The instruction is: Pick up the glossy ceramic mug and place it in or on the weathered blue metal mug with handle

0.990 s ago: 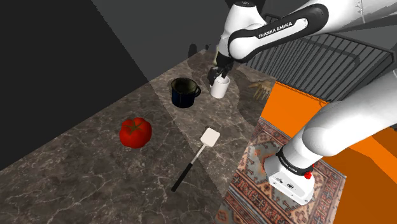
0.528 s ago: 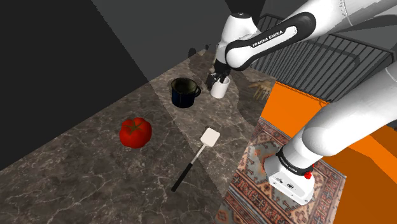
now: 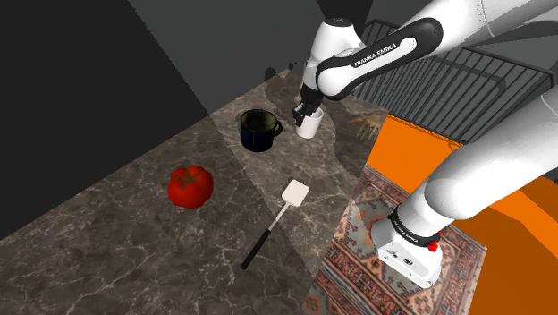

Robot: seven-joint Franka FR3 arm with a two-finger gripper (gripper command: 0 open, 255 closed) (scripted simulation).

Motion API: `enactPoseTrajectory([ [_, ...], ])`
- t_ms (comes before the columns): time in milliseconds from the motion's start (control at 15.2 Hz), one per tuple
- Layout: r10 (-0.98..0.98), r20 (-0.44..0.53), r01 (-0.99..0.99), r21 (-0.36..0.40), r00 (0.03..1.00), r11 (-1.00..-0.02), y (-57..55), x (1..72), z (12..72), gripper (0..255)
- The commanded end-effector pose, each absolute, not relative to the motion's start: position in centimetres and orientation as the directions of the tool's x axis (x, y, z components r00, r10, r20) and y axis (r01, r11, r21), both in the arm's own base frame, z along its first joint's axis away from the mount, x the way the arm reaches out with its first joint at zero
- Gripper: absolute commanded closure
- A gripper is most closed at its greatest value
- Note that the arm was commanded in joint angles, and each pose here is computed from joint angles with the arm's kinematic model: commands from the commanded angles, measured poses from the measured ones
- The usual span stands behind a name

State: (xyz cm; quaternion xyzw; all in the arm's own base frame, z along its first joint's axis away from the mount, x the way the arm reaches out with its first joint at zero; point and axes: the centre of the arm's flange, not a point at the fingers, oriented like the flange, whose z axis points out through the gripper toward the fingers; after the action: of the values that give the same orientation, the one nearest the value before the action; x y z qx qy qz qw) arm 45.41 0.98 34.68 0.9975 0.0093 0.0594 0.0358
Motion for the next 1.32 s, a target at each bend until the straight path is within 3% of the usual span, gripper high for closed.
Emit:
enactPoseTrajectory([
  [0,0.023,0.118,0.014,0.073,0.993,-0.997,1.0,45.4,34.7,255],
  [462,0.023,0.118,0.014,0.073,0.993,-0.997,1.0,45.4,34.7,255],
  [1254,0.023,0.118,0.014,0.073,0.993,-0.997,1.0,45.4,41.0,255],
])
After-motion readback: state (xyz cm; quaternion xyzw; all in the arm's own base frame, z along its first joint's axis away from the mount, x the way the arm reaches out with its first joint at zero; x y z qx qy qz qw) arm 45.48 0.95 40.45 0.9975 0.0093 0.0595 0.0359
